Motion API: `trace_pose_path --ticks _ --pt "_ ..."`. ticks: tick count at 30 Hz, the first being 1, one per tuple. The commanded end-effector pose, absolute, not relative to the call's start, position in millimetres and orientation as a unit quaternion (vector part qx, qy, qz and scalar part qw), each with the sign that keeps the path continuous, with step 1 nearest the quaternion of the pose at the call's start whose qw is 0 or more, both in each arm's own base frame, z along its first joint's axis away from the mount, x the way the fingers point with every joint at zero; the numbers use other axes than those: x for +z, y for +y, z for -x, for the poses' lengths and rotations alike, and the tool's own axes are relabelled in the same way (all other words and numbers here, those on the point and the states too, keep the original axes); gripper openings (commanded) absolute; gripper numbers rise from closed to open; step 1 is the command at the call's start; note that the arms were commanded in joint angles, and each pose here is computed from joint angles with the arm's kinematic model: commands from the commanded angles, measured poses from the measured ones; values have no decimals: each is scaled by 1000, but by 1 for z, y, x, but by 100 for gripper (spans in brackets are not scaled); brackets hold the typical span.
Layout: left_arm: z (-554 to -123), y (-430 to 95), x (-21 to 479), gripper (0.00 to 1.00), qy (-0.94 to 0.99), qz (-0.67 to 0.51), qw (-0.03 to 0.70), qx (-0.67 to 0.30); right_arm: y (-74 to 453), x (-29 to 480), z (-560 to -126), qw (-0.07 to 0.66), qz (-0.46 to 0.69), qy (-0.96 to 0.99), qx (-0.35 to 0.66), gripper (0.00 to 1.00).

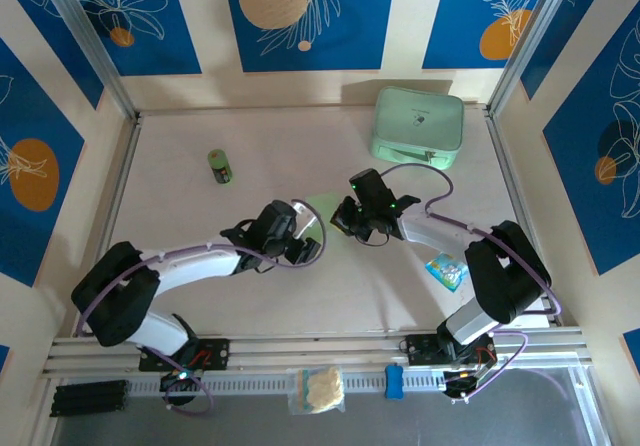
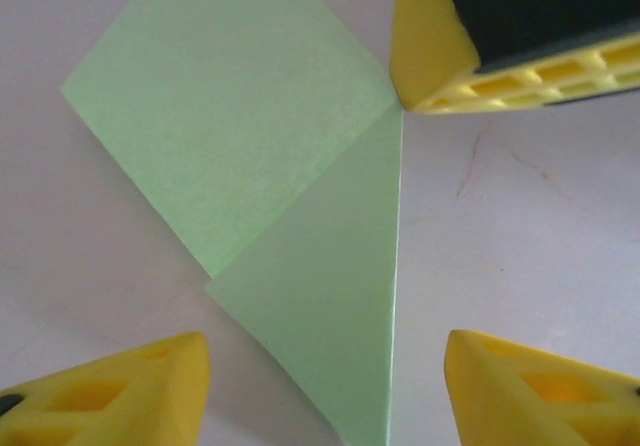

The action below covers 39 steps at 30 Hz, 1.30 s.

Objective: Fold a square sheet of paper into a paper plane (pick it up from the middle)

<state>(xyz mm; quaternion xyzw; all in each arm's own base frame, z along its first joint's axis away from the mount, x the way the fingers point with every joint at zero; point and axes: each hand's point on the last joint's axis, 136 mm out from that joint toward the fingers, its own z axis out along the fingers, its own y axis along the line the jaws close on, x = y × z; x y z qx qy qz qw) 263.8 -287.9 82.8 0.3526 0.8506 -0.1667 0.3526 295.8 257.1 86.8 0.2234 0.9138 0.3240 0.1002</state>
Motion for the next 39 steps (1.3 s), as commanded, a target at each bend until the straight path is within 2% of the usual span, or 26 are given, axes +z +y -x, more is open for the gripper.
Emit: trace_pose_path --ticks 1,8,13,21,25,27,29,31,33,39 --pt "-267 -296 78 64 825 -390 386 -136 261 99 -295 91 -228 906 344 0" --pt "-267 -311 60 65 819 -397 404 -98 260 97 -294 84 -236 903 350 0" --pt "-275 -309 49 62 815 -391 425 -50 258 97 -293 80 -241 900 355 0" --pt "-275 -309 48 41 796 -402 452 -6 254 96 -293 77 -257 893 362 0" --pt "-273 -310 45 23 797 -401 451 -15 249 96 -292 76 -266 891 359 1" --pt "-272 -311 45 18 795 -402 454 -21 244 93 -291 73 -273 893 351 8" --pt "-270 -312 45 13 793 -404 455 -28 238 90 -288 70 -281 896 337 23" --pt "-269 -314 45 11 790 -406 457 -36 230 86 -284 66 -295 899 317 38" --pt "-268 -315 45 11 789 -408 458 -39 223 80 -280 60 -310 900 300 47" --pt "-266 -318 45 11 782 -415 463 -48 219 76 -277 50 -323 902 281 58"
